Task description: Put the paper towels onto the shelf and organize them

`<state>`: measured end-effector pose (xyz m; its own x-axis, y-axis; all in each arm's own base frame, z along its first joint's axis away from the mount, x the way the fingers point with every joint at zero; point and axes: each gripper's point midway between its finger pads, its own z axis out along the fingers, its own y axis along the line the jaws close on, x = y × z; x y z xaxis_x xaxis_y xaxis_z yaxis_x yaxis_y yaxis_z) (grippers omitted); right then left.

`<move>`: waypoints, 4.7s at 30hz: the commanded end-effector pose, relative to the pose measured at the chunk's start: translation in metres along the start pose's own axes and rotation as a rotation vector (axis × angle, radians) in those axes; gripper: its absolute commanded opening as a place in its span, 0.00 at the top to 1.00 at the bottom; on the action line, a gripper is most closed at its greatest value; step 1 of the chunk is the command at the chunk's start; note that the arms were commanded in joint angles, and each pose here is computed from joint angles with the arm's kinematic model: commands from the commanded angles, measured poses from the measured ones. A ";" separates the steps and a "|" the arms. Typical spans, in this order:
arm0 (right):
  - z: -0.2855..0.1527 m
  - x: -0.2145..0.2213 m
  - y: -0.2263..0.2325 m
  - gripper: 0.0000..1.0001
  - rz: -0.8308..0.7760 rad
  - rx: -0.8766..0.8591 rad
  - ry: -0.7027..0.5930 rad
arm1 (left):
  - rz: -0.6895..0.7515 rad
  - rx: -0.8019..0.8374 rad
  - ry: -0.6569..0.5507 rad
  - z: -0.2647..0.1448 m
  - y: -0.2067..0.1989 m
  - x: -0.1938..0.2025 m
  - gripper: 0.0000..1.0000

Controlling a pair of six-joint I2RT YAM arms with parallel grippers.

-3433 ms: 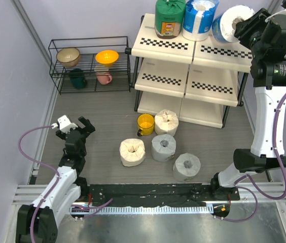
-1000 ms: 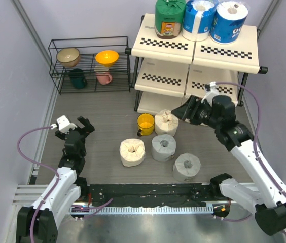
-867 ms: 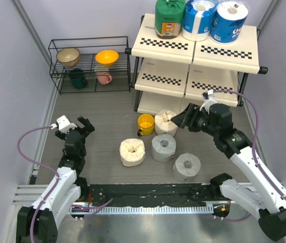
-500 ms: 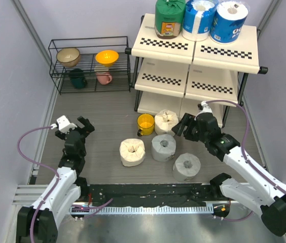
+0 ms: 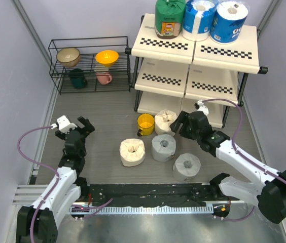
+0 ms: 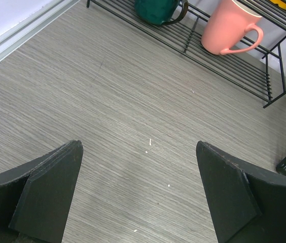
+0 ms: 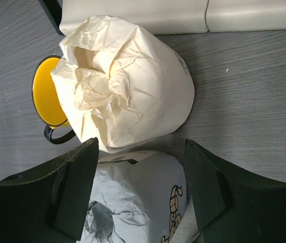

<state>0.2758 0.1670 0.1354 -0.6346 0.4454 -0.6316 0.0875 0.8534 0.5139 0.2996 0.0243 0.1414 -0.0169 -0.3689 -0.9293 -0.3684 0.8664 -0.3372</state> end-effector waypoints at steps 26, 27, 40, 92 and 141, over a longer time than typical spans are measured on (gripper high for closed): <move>0.050 -0.026 0.012 0.25 0.029 0.064 -0.103 | -0.028 -0.006 -0.037 0.001 -0.001 -0.011 0.00; 0.052 -0.025 0.012 0.25 0.027 0.068 -0.101 | -0.026 -0.007 -0.035 0.001 -0.001 -0.010 0.00; 0.067 -0.012 -0.004 0.30 -0.003 0.134 -0.081 | -0.026 -0.007 -0.035 0.001 -0.001 -0.010 0.00; -0.144 -0.260 0.004 0.68 0.111 0.197 -0.809 | -0.033 -0.020 -0.042 0.001 0.002 -0.011 0.00; -0.062 -0.239 0.103 0.67 0.050 -0.169 -0.771 | -0.035 -0.022 -0.040 0.001 0.002 -0.011 0.00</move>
<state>0.3850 0.1435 0.3364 -0.0728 0.5734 -0.8160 -0.0500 0.8151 0.5772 0.2986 0.0263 0.1411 -0.0080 -0.3814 -0.9244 -0.3824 0.8553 -0.3496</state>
